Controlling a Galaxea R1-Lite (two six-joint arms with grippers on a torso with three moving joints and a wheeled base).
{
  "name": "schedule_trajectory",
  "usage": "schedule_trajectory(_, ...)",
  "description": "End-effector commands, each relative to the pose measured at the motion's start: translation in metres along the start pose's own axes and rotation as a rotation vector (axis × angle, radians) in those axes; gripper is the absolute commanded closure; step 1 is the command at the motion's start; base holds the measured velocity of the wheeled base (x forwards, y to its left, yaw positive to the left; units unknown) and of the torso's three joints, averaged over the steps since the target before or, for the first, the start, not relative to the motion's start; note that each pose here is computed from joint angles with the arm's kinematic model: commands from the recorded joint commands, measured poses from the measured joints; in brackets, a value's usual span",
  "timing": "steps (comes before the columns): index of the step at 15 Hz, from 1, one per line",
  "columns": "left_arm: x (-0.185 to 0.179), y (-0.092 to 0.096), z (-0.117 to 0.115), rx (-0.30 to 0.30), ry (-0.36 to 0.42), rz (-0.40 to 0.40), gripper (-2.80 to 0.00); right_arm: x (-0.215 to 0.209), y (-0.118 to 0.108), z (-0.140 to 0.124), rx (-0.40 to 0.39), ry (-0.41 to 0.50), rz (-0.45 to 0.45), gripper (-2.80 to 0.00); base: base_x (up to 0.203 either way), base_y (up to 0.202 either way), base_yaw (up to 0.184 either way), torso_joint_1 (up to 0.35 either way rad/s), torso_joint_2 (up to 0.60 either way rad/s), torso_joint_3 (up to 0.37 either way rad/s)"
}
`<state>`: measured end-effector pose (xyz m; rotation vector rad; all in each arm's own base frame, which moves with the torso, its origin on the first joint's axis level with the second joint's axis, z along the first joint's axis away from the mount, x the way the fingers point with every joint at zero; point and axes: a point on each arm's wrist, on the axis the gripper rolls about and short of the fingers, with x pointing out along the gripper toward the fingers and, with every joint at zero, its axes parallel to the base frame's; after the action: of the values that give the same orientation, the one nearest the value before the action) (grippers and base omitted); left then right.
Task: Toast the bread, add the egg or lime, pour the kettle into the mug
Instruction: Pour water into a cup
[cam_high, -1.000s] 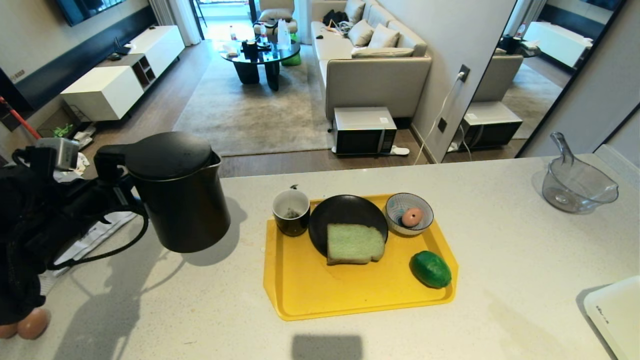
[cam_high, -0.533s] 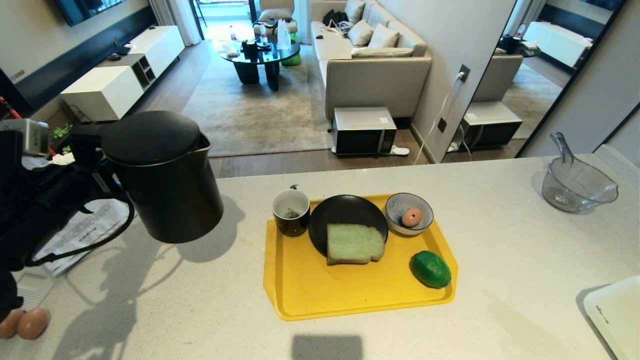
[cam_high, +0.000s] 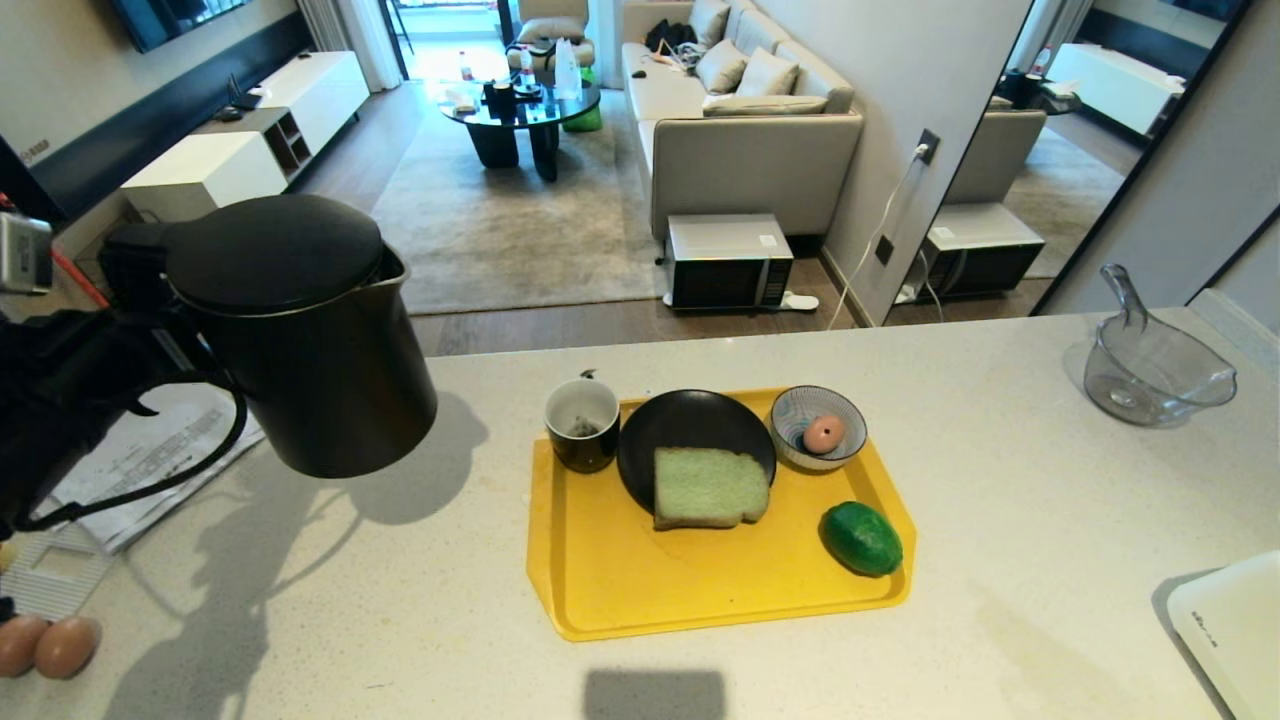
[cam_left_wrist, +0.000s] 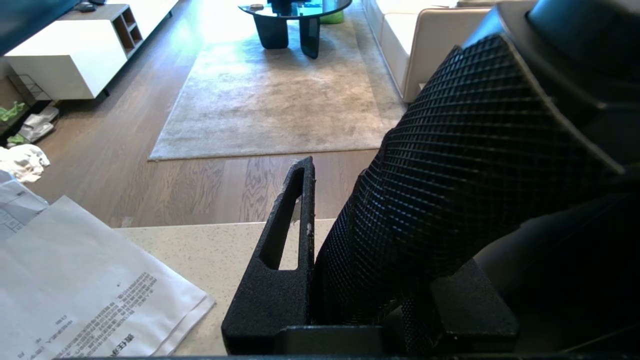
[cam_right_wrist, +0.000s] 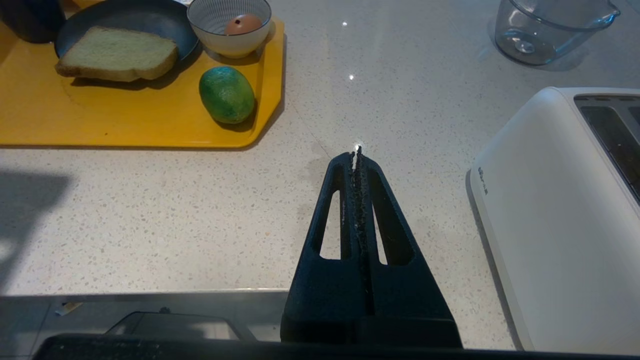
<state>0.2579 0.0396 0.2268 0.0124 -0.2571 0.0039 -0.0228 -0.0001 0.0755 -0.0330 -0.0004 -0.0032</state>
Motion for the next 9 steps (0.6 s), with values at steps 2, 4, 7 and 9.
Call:
schedule_trajectory(2,-0.0036,-0.0007,0.0023,0.001,-0.009,-0.002,0.0,0.0,-0.0001,0.0,0.001,0.001,-0.003,0.0,0.0,0.0,0.0,0.032,-0.09,-0.026)
schedule_trajectory(4,-0.0033,-0.0007,0.0026,0.001,-0.011,-0.002,0.0,0.0,-0.0001,0.0,0.001,0.001,-0.004,0.0,0.0,0.0,0.0,0.065,-0.13,-0.049)
schedule_trajectory(7,-0.0033,-0.0007,0.0026,0.001,-0.011,0.0,0.0,0.0,-0.0001,0.0,0.001,0.001,-0.003,0.0,0.0,0.0,0.0,0.062,-0.12,-0.058)
schedule_trajectory(9,-0.0033,-0.0007,0.0026,0.001,-0.011,0.0,0.0,0.0,-0.0001,0.0,0.002,0.001,-0.004,0.0,0.0,0.0,0.0,0.061,-0.1,-0.051)
